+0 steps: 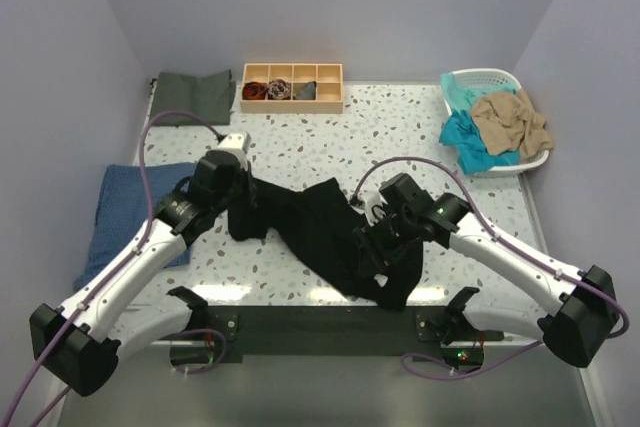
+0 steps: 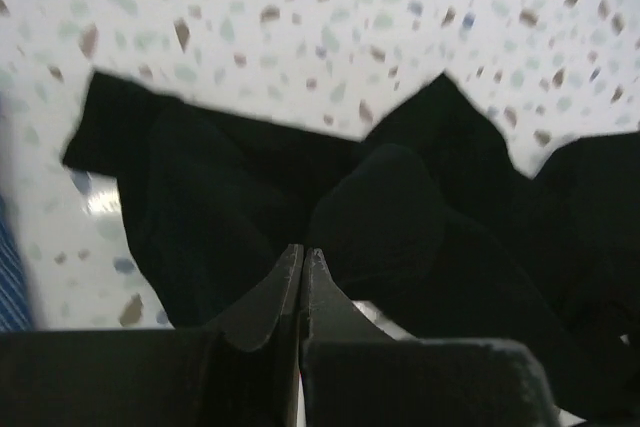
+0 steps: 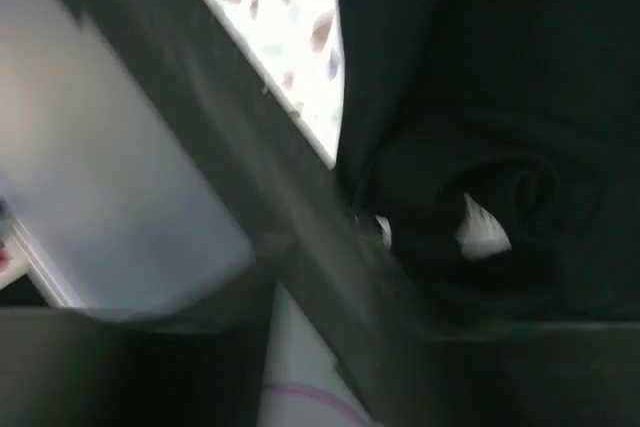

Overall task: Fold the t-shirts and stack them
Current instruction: Flatten the tshirt out

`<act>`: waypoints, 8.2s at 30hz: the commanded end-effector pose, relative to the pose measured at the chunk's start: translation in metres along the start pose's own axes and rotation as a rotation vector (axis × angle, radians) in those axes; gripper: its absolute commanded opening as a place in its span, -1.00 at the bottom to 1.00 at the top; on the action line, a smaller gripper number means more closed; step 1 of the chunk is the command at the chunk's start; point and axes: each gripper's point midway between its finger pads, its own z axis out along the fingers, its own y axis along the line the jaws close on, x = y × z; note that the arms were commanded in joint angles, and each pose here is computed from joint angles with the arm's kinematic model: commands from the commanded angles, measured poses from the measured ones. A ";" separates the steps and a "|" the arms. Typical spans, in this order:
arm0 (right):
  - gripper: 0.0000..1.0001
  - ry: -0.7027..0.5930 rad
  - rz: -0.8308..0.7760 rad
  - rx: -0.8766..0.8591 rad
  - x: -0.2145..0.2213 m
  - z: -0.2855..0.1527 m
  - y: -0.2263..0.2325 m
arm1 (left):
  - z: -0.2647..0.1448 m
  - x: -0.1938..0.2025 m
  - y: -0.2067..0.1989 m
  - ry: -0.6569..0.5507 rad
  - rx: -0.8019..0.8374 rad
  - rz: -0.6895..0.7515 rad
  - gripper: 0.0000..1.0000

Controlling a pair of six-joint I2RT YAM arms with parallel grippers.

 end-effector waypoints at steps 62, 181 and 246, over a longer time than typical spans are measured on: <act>-1.00 -0.293 0.192 0.315 -0.071 -0.011 -0.081 | 0.016 0.072 0.032 0.214 -0.151 -0.011 -1.00; -1.00 -0.506 -0.007 0.660 -0.155 -0.075 -0.127 | 0.124 -0.007 0.113 0.147 -0.586 0.124 -0.81; -1.00 -0.461 0.013 0.651 -0.144 -0.058 -0.134 | 0.141 0.063 0.065 0.288 -0.572 0.285 0.00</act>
